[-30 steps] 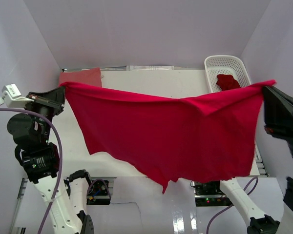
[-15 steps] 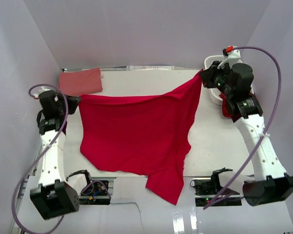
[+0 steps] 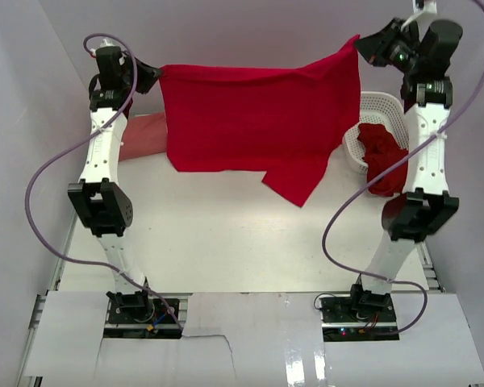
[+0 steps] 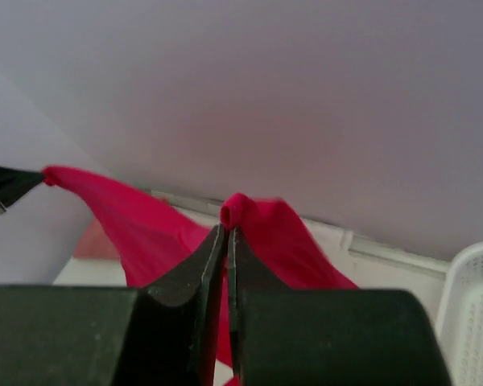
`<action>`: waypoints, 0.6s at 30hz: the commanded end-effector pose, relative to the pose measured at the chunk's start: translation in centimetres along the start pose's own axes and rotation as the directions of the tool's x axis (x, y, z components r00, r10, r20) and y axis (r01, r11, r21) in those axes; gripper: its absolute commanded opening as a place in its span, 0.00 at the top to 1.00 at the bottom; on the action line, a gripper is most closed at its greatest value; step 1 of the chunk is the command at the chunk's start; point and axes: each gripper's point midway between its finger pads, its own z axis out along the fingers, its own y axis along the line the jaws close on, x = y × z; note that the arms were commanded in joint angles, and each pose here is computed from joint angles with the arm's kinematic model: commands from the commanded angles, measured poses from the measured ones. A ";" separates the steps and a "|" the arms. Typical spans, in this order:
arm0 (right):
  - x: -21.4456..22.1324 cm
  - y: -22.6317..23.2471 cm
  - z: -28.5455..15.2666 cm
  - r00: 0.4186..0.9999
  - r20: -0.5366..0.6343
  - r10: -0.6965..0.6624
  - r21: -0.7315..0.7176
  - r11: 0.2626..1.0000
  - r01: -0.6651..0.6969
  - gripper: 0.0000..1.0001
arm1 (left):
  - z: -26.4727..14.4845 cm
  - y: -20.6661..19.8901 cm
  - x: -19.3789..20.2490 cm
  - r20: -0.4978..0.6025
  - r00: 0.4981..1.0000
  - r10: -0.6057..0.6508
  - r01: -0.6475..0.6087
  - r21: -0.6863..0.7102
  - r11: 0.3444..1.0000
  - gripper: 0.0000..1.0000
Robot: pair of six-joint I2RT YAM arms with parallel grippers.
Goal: Fold and stack the t-shirts
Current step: Flatten out the tshirt
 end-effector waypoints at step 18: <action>30.8 14.0 -20.8 0.823 -0.527 0.214 0.055 0.974 -0.218 0.92 | -23.2 13.0 20.0 -0.352 0.936 -0.008 -0.061 -0.185 0.981 1.00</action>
